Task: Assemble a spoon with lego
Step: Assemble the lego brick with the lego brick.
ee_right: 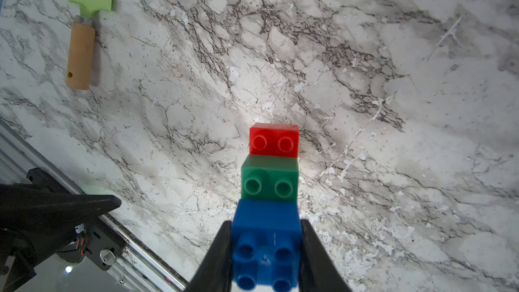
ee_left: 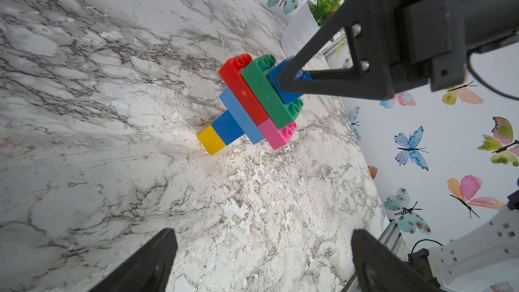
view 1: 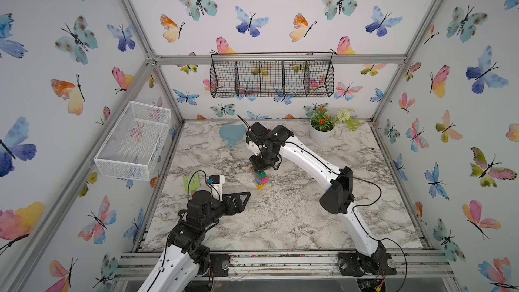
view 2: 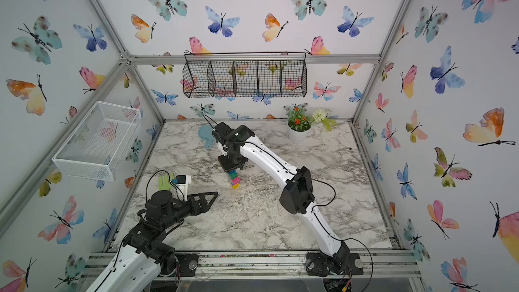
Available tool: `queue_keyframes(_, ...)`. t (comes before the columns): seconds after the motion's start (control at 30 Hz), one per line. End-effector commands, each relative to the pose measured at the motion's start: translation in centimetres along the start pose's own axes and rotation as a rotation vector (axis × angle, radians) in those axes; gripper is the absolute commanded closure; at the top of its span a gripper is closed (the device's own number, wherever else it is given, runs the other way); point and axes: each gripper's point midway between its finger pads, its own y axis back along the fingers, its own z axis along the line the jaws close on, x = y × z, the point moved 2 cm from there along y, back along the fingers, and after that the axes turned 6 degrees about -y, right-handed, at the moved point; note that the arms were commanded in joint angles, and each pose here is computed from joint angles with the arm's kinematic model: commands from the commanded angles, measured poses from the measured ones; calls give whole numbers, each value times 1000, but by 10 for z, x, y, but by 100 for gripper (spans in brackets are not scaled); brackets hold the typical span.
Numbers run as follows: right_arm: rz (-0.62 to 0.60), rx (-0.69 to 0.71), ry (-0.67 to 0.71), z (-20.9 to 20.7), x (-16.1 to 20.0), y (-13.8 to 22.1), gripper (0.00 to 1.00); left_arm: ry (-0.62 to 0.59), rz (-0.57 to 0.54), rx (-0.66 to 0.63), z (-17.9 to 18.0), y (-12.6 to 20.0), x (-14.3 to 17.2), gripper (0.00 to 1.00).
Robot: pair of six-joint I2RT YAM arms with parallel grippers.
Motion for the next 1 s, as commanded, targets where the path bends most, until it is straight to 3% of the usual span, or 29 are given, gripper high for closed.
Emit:
queue_keyframes(0.0,242,90,11,-15,44,-71,98,-1,8,21,-2,-2,3,1)
queue_keyframes(0.47,322,108,23,-18,61,-99,99,6,6,14,2,-2,7,1)
queue_keyframes(0.97,335,171,14,-24,77,-83,98,5,5,15,2,-1,7,1)
